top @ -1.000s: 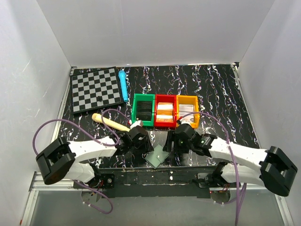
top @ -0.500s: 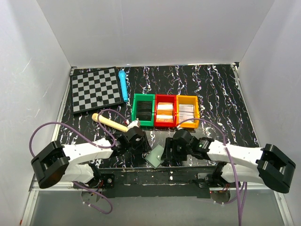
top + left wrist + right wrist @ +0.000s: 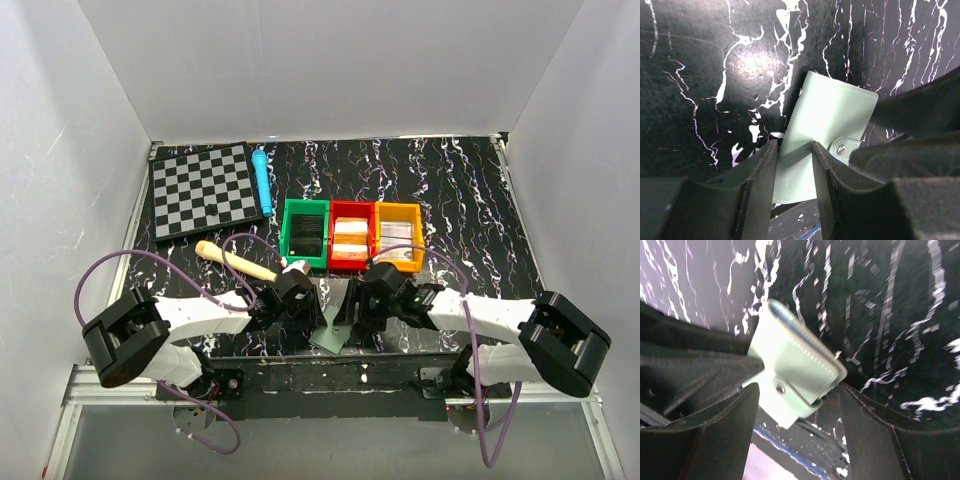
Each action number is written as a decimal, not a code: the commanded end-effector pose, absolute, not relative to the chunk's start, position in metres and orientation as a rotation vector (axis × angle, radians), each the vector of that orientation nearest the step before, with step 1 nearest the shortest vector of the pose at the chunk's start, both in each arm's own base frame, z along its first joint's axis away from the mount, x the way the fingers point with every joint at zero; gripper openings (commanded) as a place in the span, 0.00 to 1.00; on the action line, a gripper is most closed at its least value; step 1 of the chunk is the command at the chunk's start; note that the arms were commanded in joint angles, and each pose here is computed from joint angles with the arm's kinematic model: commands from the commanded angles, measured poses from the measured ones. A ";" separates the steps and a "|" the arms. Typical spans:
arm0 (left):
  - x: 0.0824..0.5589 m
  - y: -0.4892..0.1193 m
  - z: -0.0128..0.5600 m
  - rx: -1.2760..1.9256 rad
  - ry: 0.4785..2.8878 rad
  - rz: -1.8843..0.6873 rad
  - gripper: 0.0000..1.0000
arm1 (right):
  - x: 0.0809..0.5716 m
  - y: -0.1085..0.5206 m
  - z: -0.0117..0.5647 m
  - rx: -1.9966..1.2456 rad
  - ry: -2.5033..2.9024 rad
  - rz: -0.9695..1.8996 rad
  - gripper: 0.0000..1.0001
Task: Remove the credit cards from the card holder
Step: Move the card holder to the corner of the board, then pick up the card holder from the corner of the board.
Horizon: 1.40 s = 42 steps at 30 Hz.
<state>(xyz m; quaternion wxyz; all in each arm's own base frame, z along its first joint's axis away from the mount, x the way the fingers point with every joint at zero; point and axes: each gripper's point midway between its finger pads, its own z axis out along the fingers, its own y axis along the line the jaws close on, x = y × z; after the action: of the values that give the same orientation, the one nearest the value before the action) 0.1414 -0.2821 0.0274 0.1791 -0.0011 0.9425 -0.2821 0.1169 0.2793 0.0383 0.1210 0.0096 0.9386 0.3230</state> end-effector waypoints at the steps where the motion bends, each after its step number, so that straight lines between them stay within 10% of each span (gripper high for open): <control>1: 0.139 -0.294 0.032 0.044 2.655 -0.868 0.33 | 0.146 0.270 0.043 0.065 2.690 0.908 0.72; 10: 0.149 -0.296 0.043 0.039 2.623 -0.840 0.35 | 0.159 0.264 0.043 0.030 2.707 0.844 0.73; 19: 0.162 -0.266 0.078 -0.073 2.478 -0.788 0.59 | 0.140 0.234 0.068 0.008 2.657 0.826 0.80; 42: 0.140 -0.275 0.034 -0.002 2.572 -0.885 0.35 | 0.126 0.282 0.027 0.045 2.747 0.984 0.73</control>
<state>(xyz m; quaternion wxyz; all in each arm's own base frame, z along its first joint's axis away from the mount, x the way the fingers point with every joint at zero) 0.1402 -0.2674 0.0311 0.2065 -0.0056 0.9348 -0.2890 0.1215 0.2833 0.0384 0.1066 0.0060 0.9305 0.3504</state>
